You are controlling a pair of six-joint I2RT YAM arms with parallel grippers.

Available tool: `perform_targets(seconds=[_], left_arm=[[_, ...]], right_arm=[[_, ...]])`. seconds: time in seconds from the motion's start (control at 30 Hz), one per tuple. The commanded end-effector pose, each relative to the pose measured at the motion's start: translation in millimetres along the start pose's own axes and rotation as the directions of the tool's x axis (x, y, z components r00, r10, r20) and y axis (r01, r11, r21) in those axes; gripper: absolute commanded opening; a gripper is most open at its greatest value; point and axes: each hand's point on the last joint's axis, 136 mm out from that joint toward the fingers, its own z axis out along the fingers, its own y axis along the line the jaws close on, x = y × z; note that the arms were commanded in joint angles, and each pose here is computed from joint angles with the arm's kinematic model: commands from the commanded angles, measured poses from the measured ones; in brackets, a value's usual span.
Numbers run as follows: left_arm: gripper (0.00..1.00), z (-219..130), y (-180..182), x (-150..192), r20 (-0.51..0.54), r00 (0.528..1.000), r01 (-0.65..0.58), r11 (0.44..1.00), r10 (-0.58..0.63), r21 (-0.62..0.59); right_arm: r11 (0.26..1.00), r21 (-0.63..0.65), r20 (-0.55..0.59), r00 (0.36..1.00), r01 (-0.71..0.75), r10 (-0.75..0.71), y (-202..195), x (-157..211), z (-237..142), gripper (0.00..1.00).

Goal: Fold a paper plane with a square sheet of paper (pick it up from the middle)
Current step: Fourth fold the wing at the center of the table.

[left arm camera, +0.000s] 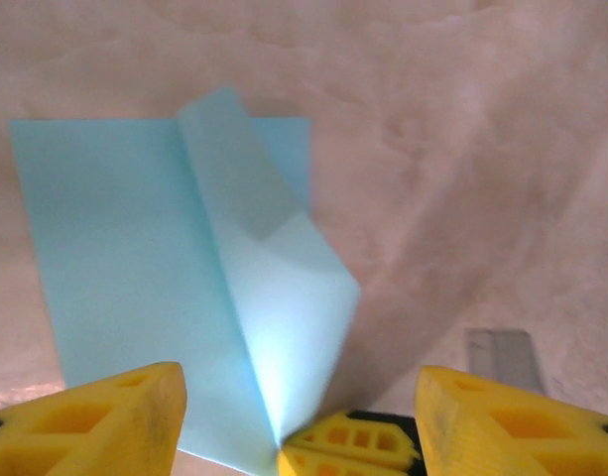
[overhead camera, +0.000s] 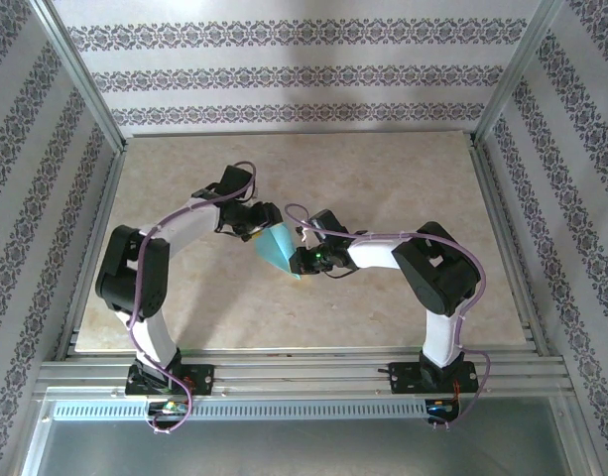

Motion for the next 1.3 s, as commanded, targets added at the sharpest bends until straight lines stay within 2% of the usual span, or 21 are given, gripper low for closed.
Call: perform_targets(seconds=[0.0,0.2,0.3,0.67,1.27], left_arm=[[0.58,-10,-30,3,0.043,0.994,-0.106,0.978,0.100,0.179],[0.39,8,-35,19,0.025,0.997,-0.072,0.931,0.068,0.357],[0.29,20,-33,22,0.000,0.999,-0.041,0.916,0.044,0.399],[0.23,48,-10,30,-0.049,0.998,-0.026,0.939,0.046,0.344],[0.23,66,14,33,-0.075,0.997,-0.016,0.968,0.036,0.250]], right_arm=[[0.987,0.151,-0.072,0.996,-0.047,0.058,-41,24,8,0.11],[0.987,0.153,-0.075,0.995,-0.055,0.067,-41,23,8,0.11],[0.986,0.155,-0.082,0.994,-0.059,0.073,-42,25,9,0.10],[0.986,0.155,-0.091,0.993,-0.067,0.082,-43,26,11,0.10],[0.983,0.166,-0.102,0.990,-0.078,0.096,-47,30,11,0.10]])
